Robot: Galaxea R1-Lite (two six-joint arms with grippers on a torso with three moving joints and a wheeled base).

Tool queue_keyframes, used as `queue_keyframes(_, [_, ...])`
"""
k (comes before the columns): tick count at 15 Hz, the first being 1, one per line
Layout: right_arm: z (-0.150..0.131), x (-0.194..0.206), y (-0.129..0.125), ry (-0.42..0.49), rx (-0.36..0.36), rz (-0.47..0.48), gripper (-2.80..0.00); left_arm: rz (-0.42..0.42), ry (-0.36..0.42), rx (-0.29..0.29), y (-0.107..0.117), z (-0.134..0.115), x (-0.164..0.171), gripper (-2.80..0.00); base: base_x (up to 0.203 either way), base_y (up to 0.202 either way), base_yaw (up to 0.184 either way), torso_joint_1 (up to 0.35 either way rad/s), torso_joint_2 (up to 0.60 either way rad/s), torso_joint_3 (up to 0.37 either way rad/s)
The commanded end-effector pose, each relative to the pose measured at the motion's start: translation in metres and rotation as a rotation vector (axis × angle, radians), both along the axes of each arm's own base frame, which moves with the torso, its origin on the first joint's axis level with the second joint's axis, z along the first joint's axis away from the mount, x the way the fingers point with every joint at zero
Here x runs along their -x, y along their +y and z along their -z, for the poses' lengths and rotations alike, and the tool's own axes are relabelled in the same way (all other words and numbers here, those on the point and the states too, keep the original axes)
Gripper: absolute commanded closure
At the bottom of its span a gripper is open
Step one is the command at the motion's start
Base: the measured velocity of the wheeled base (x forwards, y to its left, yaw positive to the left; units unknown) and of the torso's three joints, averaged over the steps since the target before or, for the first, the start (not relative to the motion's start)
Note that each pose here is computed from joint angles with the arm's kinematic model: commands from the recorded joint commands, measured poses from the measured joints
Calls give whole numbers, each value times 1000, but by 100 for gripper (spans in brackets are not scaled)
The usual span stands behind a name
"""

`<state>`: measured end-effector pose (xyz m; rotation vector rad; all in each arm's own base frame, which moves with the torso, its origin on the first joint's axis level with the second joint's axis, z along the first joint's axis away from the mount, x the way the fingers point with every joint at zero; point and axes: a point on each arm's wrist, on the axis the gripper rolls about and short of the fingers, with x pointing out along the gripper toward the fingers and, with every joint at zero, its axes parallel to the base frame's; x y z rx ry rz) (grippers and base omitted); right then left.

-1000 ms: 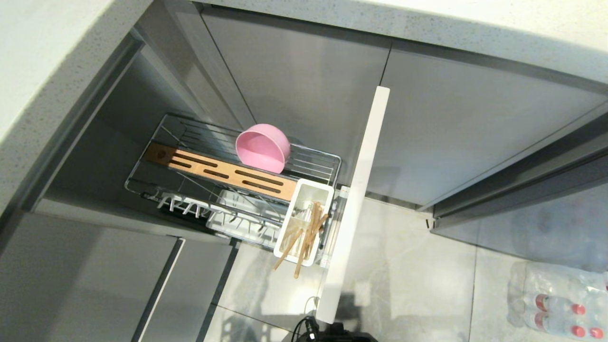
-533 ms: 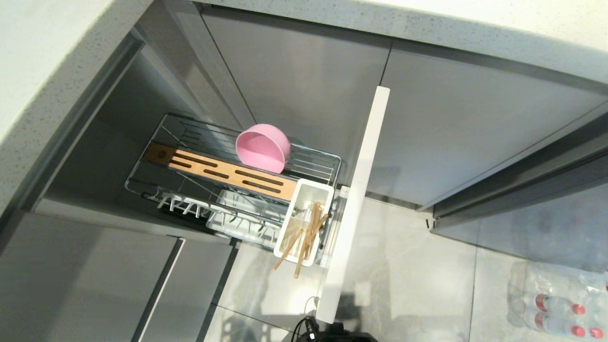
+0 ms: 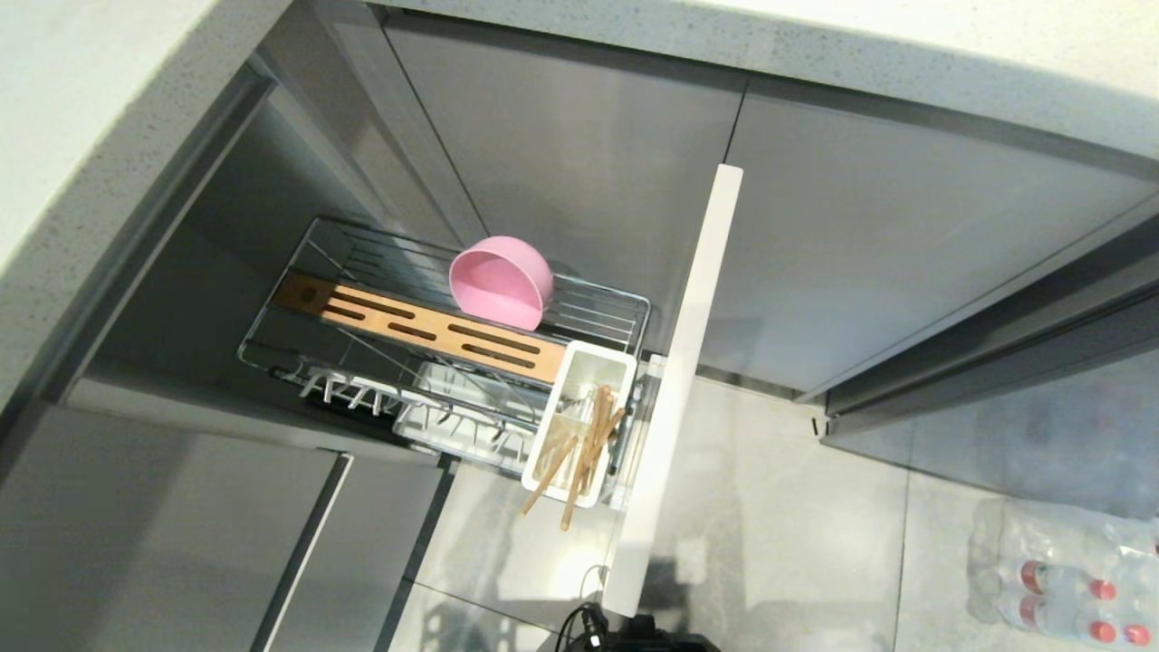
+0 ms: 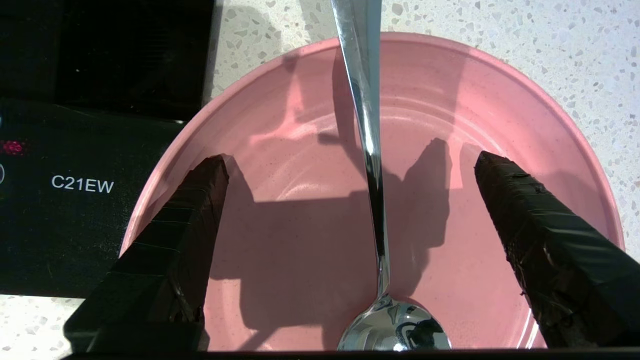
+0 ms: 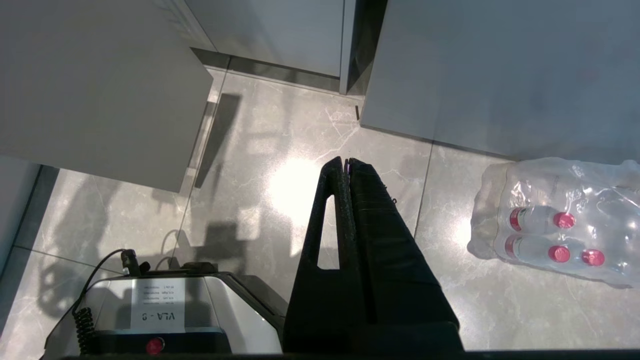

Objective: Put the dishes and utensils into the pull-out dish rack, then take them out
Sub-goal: Pick up the spoon and place it in the cupboard

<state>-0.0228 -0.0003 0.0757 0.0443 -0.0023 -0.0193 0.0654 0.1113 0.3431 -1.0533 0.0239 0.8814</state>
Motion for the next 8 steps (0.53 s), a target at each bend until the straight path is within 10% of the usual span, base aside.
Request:
queue_keyframes(1, [0, 0, 0, 2, -2, -1, 0, -2, -2, 7, 0, 0, 0, -280, 0, 0, 0, 0, 0, 0])
queue_keyframes(2, [0, 0, 0, -1, 0, 1, 0, -1, -1, 8, 0, 1, 0, -280, 0, 0, 0, 0, 0, 0])
queue_keyframes(3, [0, 0, 0, 0, 0, 1, 0, -2, 1, 11, 0, 2, 0, 0, 0, 0, 0, 0, 0, 0])
queue_keyframes(8, [0, 0, 0, -1, 0, -1, 0, 2, -1, 10, -1, 2, 1, 0, 0, 0, 0, 0, 0, 0])
